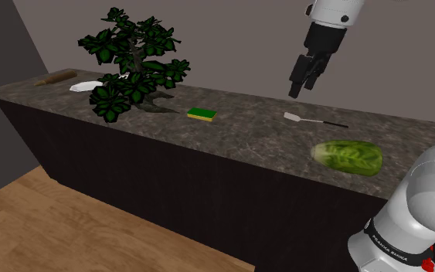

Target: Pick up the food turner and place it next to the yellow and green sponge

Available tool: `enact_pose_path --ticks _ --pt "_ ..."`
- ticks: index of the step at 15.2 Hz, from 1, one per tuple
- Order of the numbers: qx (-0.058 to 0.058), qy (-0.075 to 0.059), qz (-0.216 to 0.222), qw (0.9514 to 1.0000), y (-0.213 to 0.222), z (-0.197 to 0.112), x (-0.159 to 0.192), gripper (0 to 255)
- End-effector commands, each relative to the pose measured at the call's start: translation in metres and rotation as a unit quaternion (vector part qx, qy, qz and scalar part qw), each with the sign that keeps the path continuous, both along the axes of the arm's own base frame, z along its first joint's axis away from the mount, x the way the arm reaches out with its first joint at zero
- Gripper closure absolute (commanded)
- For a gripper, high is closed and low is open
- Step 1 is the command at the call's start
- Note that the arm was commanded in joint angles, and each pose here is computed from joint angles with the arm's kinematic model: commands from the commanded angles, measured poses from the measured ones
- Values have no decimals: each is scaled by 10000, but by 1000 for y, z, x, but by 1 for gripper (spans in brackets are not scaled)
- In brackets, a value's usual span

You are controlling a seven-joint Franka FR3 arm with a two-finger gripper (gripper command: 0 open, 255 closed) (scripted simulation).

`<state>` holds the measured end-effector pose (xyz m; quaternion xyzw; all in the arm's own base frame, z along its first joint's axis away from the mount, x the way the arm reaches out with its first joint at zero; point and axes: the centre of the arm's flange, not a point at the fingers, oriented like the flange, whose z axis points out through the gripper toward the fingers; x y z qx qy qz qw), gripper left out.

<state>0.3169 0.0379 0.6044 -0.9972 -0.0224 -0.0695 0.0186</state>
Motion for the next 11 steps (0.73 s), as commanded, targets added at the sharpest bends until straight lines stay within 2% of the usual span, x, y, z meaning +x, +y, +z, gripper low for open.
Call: enact_pose_path --ticks 1,11 --pt "0 0 0 10000 0 0 0 0" --pt "-117 268 553 9980 -113 -65 16 0"
